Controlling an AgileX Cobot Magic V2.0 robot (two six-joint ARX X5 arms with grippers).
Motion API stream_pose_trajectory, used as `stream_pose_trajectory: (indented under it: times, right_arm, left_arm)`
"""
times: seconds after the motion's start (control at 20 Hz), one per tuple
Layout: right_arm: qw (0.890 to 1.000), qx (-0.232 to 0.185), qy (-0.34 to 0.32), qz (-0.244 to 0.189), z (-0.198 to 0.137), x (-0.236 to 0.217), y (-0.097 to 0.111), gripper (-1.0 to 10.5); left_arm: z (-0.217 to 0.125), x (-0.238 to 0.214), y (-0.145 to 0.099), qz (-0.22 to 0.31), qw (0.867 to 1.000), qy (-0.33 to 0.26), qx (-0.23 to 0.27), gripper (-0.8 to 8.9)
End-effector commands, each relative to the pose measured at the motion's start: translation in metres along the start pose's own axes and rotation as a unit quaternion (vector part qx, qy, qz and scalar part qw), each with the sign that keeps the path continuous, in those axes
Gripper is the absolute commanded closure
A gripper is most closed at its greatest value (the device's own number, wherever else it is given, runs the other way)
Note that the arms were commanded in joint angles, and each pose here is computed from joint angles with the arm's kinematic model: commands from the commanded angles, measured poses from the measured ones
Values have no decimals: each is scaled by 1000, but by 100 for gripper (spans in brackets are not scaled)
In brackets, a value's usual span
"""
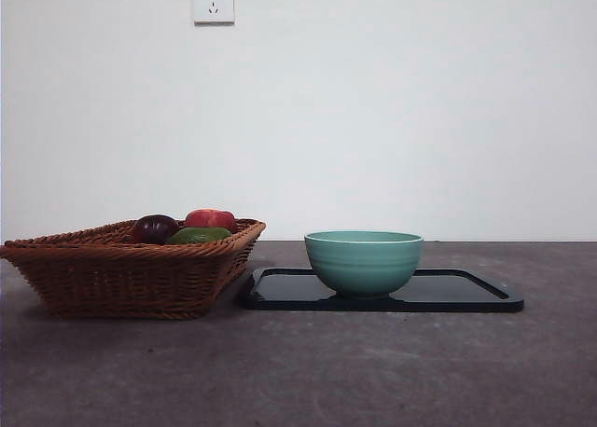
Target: Pick up the wifruite, put it on the bowl, pick up the plate, put it on desk
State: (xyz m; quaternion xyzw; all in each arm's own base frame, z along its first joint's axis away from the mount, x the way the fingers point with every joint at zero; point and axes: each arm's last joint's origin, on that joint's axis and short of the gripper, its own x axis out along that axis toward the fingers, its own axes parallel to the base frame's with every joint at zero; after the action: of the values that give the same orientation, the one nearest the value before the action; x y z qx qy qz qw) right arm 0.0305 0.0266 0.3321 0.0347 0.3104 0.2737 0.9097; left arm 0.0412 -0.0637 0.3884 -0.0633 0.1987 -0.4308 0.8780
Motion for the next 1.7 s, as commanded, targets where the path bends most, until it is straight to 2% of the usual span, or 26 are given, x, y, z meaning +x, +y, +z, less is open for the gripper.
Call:
stream_pose_trajectory:
  times: [0.05,0.3,0.7,0.9,1.2,1.5,1.7]
  right_arm:
    - [1000,1,-7,4,2,-1,1,297]
    - [1000,0,-8,3,2,-1,1,297]
    - [1000,0,-9,3,2,-1,1,297]
    - [1000,0,-9,3,2,-1,1,297]
    - [1000,0,-9,3,2,-1,1,297]
    - [1000,0,-9,1,2,-1,1,297]
    - [1000,0,-9,1,2,-1,1,297]
  left_arm:
    - [12,21,-6,-5,1000,-12,-6,221]
    - [23,81,-12,6,1000,5,-16,221]
    - [48,174,0,82,990,106,-45,221]
    - [59,221,13,128,974,181,-55,221]
    - [64,290,35,168,952,250,-62,223]
    - [63,351,57,187,935,294,-64,224]
    - [58,383,75,172,922,335,-92,225]
